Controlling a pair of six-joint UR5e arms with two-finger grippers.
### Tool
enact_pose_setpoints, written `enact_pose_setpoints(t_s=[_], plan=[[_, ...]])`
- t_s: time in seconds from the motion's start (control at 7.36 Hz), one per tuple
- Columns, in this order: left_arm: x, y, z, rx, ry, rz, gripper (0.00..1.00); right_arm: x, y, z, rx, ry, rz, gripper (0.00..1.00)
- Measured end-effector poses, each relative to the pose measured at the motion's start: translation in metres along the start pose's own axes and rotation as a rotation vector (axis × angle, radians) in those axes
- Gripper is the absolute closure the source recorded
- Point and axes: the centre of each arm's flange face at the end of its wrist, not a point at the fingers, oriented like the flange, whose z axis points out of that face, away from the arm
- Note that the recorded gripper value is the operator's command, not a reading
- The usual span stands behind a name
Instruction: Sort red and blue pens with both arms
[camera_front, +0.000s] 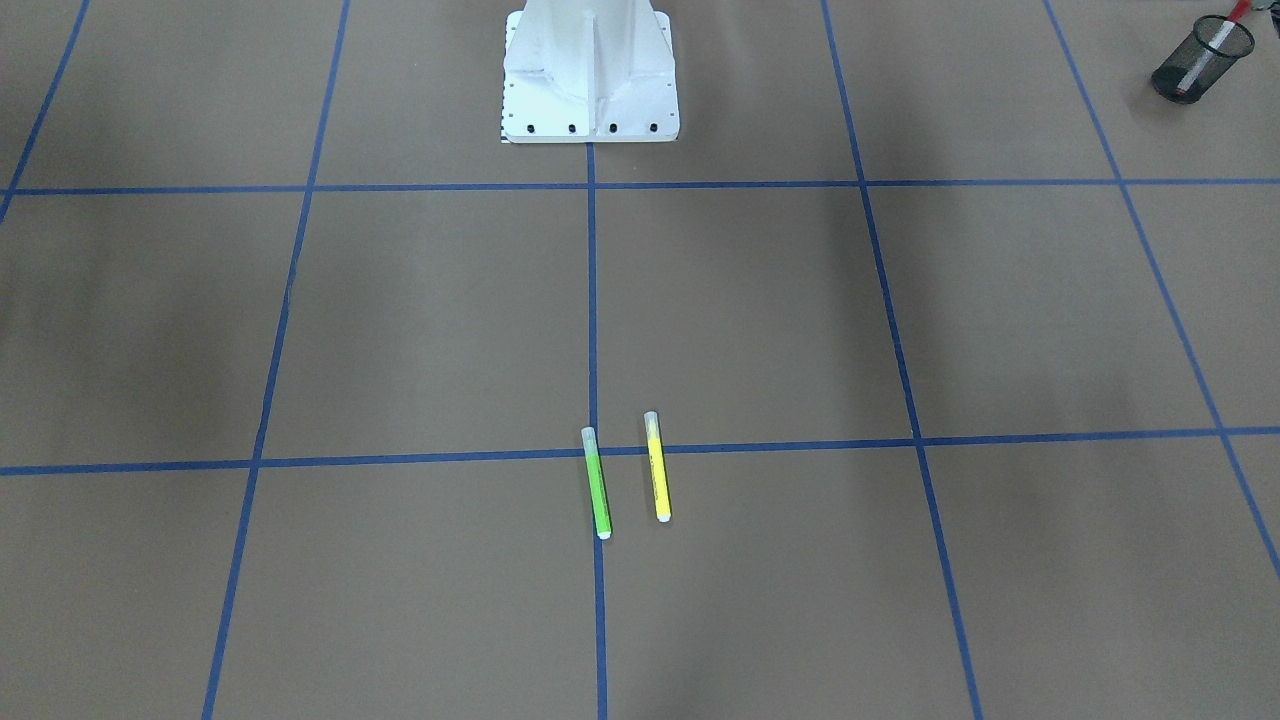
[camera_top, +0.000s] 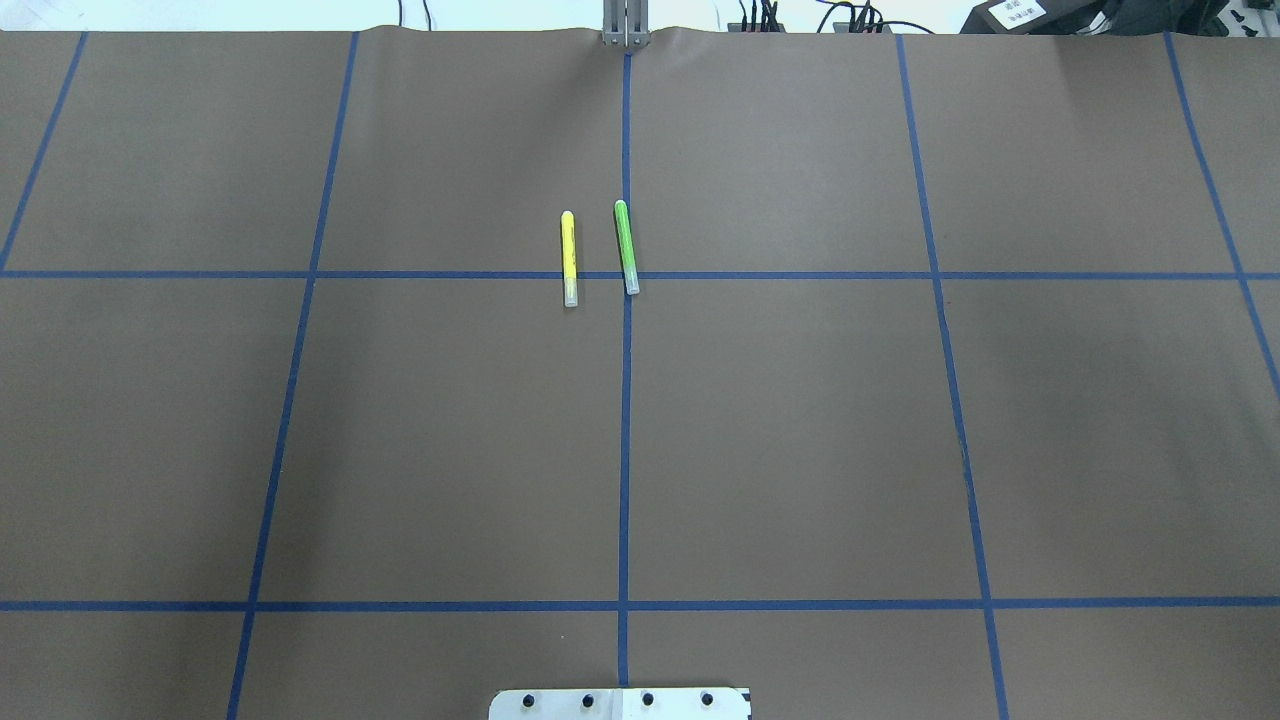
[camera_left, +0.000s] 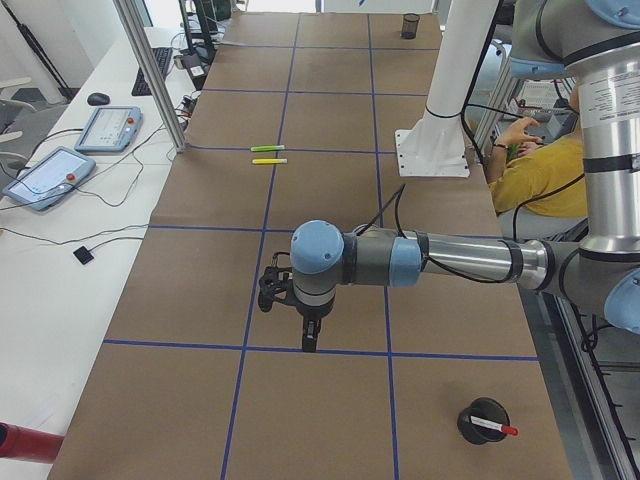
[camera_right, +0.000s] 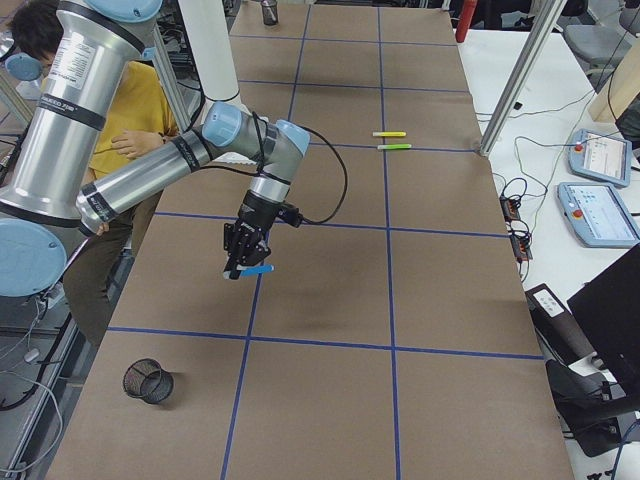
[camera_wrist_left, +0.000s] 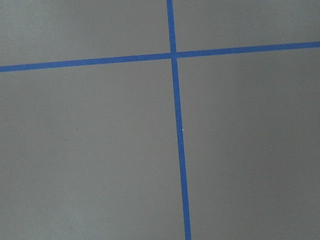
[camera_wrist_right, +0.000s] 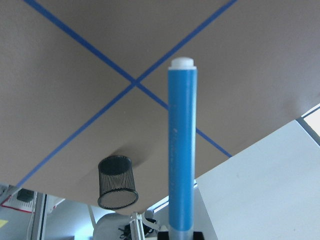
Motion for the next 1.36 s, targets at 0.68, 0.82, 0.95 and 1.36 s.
enact_pose_setpoints(t_s=[0.68,0.82,0.95,1.36], plan=[[0.003,0.0,-0.003,0.028,-0.003,0.027,0.0,0.006,0.029,0.098,-0.266,-0.103,-0.011,1.0],[0.004,0.0,-0.003,0.037,-0.004,0.035,0.0,0.009,0.032,0.114,-0.31,-0.112,-0.012,1.0],[0.004,0.001,-0.003,0.044,-0.004,0.042,0.0,0.01,0.037,0.125,-0.344,-0.118,-0.013,1.0],[0.002,0.002,-0.002,0.049,-0.005,0.046,0.0,0.008,0.048,0.14,-0.432,-0.155,-0.028,1.0]])
